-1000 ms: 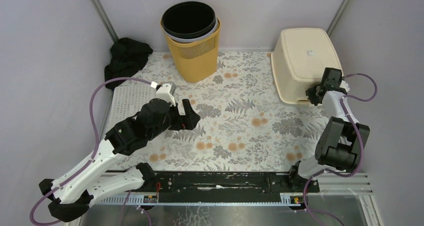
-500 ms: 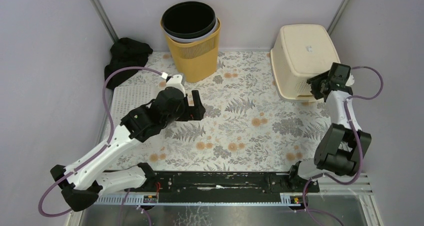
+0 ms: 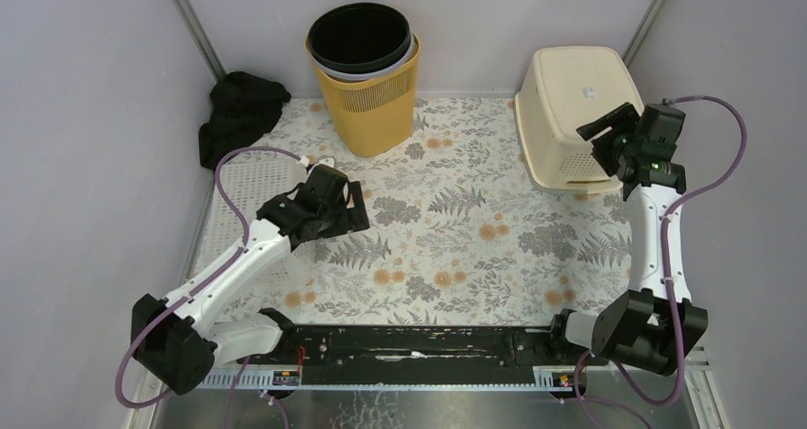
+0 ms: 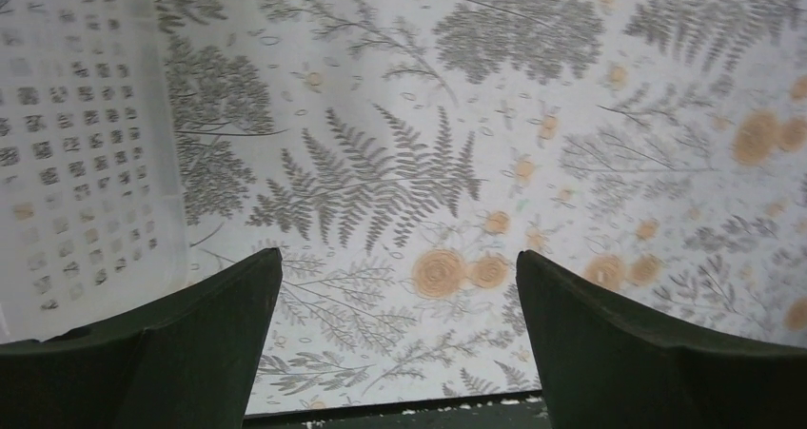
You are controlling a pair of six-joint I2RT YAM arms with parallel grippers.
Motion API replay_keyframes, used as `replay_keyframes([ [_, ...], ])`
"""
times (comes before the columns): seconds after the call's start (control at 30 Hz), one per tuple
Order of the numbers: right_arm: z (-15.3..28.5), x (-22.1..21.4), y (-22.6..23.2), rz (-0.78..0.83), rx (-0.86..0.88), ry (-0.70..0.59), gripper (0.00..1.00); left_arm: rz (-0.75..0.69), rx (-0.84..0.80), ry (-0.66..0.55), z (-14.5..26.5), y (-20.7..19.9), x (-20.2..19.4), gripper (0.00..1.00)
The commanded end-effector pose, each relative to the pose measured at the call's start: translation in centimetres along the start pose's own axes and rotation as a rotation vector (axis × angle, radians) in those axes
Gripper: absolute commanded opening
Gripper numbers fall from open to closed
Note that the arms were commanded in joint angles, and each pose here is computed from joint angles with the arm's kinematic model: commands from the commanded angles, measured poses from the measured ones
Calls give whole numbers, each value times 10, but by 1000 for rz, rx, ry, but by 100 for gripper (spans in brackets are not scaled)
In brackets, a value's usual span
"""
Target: Turn the large container upside down
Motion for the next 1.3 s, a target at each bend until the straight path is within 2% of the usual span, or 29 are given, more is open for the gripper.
replay_keyframes([
  [0.0,20,8,34,69,164,3,70,61,68,-52,-21,15,11,100],
  [0.1,27,5,52,96,230,15,69,84,125,-55,-35,26,15,96],
  [0.27,33,3,74,127,328,48,68,129,160,-56,-58,43,22,79],
  [0.37,38,4,79,140,360,57,68,177,180,-42,-71,58,28,76],
  [0.97,49,-12,106,192,495,115,69,496,291,-47,-98,122,74,78],
  [1.27,45,-24,115,210,521,142,69,498,291,-54,-102,129,94,78],
])
Point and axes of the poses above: each gripper's point midway between its finger pads, its own z axis back along the fingers, its own y axis along the line the jaws close on, x = y × z, the point moved 9 cm from there along z, back along the fingers, and after that the axes turned 14 degrees about z, right-handed, at the moved point
